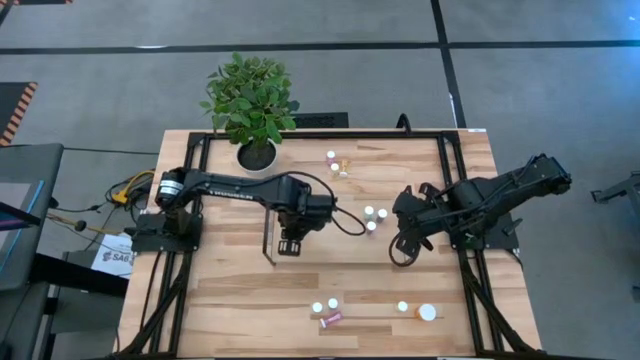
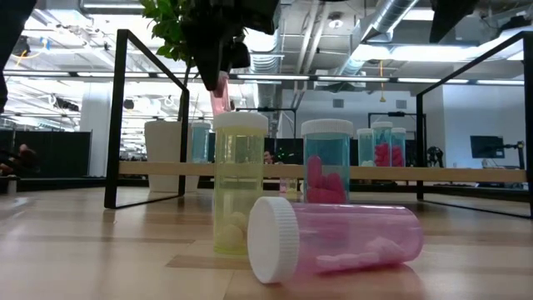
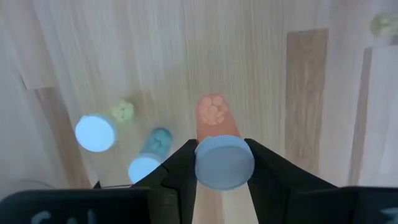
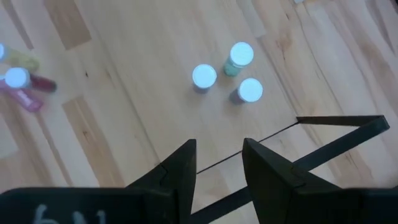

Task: Pick and place medicine bottles onto shelf by color
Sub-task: Put the orange pill bottle on the shelf

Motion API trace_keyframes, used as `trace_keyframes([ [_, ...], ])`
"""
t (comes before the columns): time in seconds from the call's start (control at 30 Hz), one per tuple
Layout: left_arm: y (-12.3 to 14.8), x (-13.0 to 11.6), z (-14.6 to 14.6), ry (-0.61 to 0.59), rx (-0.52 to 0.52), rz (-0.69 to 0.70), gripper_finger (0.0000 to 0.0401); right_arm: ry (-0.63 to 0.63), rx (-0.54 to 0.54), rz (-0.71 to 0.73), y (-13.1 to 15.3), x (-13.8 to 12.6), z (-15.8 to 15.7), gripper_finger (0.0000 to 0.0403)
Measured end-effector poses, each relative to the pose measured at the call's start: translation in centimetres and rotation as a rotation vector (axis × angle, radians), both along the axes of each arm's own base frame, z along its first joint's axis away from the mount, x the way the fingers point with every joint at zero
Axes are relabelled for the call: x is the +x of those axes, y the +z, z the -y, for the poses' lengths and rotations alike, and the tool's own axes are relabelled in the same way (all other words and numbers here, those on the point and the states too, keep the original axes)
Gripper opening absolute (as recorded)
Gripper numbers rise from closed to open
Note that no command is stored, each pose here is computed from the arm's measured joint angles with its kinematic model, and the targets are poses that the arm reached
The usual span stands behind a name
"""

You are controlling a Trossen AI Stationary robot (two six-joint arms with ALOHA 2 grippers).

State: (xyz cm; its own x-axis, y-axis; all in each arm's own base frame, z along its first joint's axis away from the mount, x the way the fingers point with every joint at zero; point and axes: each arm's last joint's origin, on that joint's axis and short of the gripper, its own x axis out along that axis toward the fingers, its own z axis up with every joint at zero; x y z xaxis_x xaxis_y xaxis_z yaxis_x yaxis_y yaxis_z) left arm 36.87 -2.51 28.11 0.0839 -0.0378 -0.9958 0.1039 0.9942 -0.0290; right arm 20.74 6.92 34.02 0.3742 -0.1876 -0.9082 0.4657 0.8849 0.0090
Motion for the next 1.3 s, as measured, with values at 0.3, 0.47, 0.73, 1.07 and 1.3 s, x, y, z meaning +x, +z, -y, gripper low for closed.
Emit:
trace_keyframes([
  [0.3,-3.3,0.9,0.3,-0.065,0.011,-0.143,0.0103,0.019,-0.007,-0.002,0.0,0.0,0.0,0.0154],
  [0.47,-4.5,1.3,0.2,-0.084,0.029,-0.180,0.0103,0.019,0.002,0.022,0.1,0.2,-0.1,0.0154],
  [0.73,-4.8,1.4,0.1,-0.086,0.031,-0.182,0.0103,0.021,0.003,0.027,0.1,0.3,-0.1,0.0154],
  [1.07,-6.5,0.7,-0.1,-0.073,0.032,-0.234,0.0102,0.021,0.005,0.032,0.1,0.3,-0.1,0.0154],
  [1.3,-6.6,0.8,-0.5,-0.062,0.031,-0.232,0.0102,0.021,0.005,0.032,0.1,0.3,-0.1,0.0154],
])
